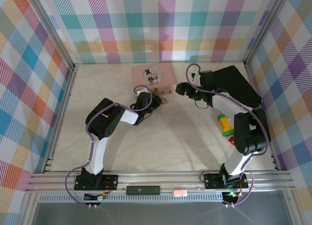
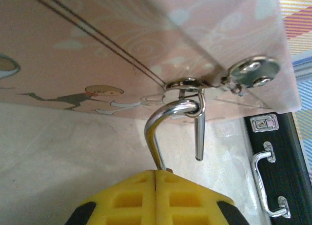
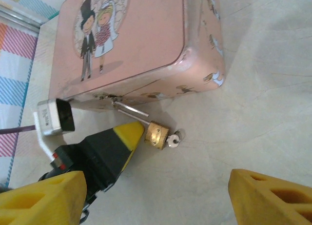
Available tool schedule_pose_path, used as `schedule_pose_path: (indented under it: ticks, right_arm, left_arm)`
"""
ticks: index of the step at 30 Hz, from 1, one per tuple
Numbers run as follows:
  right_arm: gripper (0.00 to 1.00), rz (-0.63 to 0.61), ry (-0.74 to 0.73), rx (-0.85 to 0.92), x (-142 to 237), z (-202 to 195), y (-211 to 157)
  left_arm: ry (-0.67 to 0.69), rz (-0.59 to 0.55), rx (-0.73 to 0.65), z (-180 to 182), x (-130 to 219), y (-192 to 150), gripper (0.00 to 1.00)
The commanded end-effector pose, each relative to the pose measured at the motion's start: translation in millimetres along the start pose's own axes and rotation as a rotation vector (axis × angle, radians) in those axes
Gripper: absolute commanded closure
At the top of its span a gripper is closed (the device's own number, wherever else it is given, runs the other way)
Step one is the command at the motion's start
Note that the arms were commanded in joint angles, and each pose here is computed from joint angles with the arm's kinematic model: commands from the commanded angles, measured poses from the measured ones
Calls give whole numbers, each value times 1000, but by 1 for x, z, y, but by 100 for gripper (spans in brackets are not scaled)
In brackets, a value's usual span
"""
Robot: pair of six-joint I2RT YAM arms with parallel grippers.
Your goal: Unlock a padlock with a key
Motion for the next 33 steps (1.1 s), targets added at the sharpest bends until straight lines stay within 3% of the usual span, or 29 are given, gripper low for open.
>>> schedule_pose_path:
  ticks: [1, 13, 17, 24, 26, 33]
  right_arm:
    - [23, -22, 23, 48, -12, 8, 20]
    - [23, -5, -4, 60, -67, 5, 55]
    - [23, 17, -15, 34, -82, 0, 52]
    - [25, 45, -26, -1, -97, -5, 50]
    - [26, 58, -29, -10, -100, -6, 48]
    - [28, 63, -41, -32, -104, -8, 46]
  left_arm:
    - [1, 2, -18, -2, -3, 1, 100]
    - [-17, -38, -25, -7, 6, 10, 100]
    - [12, -30, -31, -1, 1, 8, 82]
    - [14, -25, -52, -1, -9, 8, 68]
    - [12, -25, -54, -1, -13, 9, 70]
    - [15, -29, -61, 1, -17, 12, 95]
Point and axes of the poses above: each hand's point on the last joint's axis, 136 mm out from that joint toward the fingers, its own x axis back along the fingers, its own z axis along the line the jaws close on, y = z × x, the point moved 4 cm from there along x, back along the fingers, and after that the axes turned 13 degrees about -x, right-handed, at the moved point
